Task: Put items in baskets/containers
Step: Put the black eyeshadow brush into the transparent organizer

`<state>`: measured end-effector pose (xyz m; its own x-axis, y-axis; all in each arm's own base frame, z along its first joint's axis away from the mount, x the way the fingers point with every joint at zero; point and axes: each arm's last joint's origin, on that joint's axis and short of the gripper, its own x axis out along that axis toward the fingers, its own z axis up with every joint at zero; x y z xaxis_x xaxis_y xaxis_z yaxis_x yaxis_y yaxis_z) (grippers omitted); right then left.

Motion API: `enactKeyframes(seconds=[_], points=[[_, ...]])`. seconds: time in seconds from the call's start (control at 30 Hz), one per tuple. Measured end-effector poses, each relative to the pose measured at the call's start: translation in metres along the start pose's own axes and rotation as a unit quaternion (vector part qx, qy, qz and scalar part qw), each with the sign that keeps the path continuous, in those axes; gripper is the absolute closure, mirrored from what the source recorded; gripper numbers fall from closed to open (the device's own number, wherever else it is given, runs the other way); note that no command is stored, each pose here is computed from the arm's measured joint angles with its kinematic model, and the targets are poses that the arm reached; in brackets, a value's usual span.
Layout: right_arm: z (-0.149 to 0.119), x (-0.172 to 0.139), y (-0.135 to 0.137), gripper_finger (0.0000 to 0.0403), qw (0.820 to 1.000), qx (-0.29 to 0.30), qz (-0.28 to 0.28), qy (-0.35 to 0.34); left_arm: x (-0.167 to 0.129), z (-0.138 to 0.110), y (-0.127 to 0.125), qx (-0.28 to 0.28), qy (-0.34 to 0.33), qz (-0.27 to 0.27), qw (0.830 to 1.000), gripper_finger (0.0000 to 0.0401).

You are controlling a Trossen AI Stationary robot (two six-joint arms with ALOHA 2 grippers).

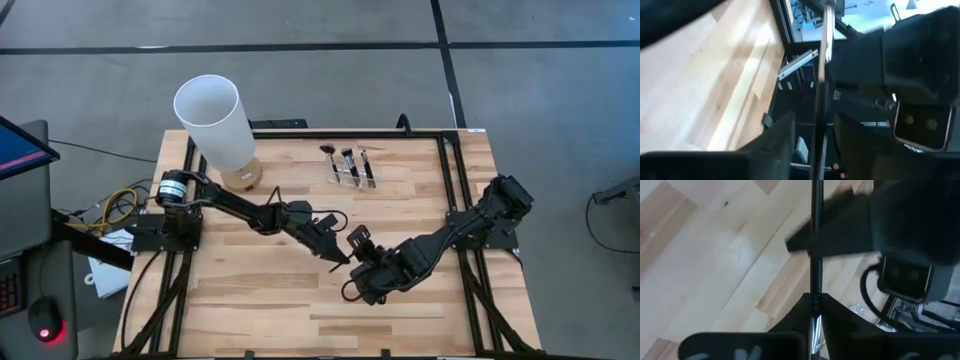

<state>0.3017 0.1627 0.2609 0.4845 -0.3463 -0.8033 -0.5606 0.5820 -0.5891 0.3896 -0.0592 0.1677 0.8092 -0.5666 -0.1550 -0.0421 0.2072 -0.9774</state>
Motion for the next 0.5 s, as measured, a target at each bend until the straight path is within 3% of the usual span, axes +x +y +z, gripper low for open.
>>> enactKeyframes(seconds=[0.23, 0.5], points=[[0.0014, -0.0004, 0.0006, 0.0373, 1.0, 0.005, 0.002, -0.007, 0.0001, 0.0001, -0.0006, 0.041, -0.001, -0.002, 0.999, 0.0378], [-0.0007, -0.0018, 0.0015, 0.0356, 1.0, 0.002, -0.008, 0.008, 0.0003, 0.0002, -0.0001, 0.108, -0.011, 0.004, 0.994, 0.0379]])
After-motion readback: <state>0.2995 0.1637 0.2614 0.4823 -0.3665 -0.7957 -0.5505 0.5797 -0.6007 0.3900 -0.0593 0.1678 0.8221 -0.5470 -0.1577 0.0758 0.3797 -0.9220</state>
